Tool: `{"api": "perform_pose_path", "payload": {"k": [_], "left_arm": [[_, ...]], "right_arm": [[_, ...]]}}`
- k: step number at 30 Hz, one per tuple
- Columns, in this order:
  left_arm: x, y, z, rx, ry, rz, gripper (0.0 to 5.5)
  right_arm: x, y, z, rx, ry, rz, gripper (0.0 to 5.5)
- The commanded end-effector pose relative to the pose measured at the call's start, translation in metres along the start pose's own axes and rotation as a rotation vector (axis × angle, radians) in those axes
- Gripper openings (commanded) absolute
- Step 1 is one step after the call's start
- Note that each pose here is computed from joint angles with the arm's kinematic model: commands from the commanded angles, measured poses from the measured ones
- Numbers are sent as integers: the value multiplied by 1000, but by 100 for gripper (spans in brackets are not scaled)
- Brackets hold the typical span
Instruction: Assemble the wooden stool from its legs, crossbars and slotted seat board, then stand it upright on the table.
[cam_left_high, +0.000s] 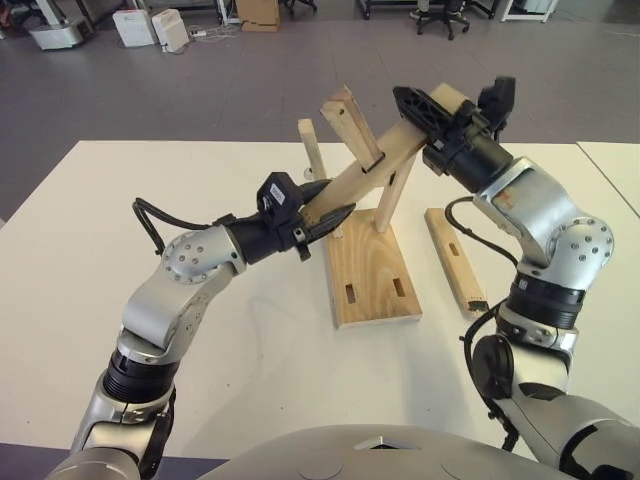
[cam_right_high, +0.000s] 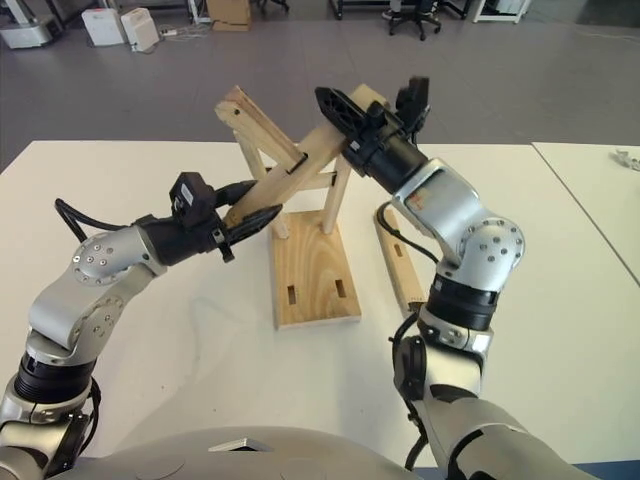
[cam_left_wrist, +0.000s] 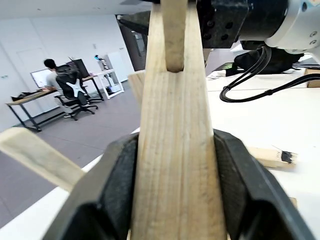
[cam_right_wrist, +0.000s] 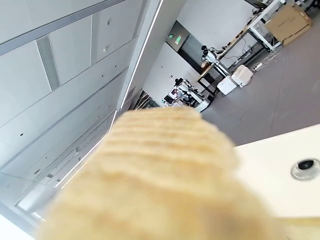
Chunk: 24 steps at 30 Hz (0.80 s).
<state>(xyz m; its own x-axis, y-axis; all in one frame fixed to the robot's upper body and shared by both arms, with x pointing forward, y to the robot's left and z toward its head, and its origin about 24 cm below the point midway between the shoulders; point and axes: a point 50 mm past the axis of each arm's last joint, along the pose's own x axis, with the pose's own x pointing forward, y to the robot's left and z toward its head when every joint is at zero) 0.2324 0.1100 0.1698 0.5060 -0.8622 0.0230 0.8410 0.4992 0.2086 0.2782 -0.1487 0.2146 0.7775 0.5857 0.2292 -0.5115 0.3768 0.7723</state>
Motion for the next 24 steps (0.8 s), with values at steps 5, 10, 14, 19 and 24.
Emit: {"api": "perform_pose_path", "payload": {"k": [5, 10, 14, 19, 24], "left_arm": [[-14, -13, -42, -119, 154, 54, 361], [-18, -11, -48, -115, 181, 91, 447], [-22, -2, -53, -92, 206, 175, 457], [-26, 8, -58, -80, 209, 272, 457], [-27, 13, -60, -73, 203, 304, 457]], "right_arm": [[-104, -59, -24, -123, -192, -428, 99], [-135, -70, -19, -284, -199, -512, 100], [-140, -71, -1, -365, -224, -529, 100], [-137, -62, -11, -257, -151, -429, 100], [-135, -65, -13, -240, -154, -466, 100]]}}
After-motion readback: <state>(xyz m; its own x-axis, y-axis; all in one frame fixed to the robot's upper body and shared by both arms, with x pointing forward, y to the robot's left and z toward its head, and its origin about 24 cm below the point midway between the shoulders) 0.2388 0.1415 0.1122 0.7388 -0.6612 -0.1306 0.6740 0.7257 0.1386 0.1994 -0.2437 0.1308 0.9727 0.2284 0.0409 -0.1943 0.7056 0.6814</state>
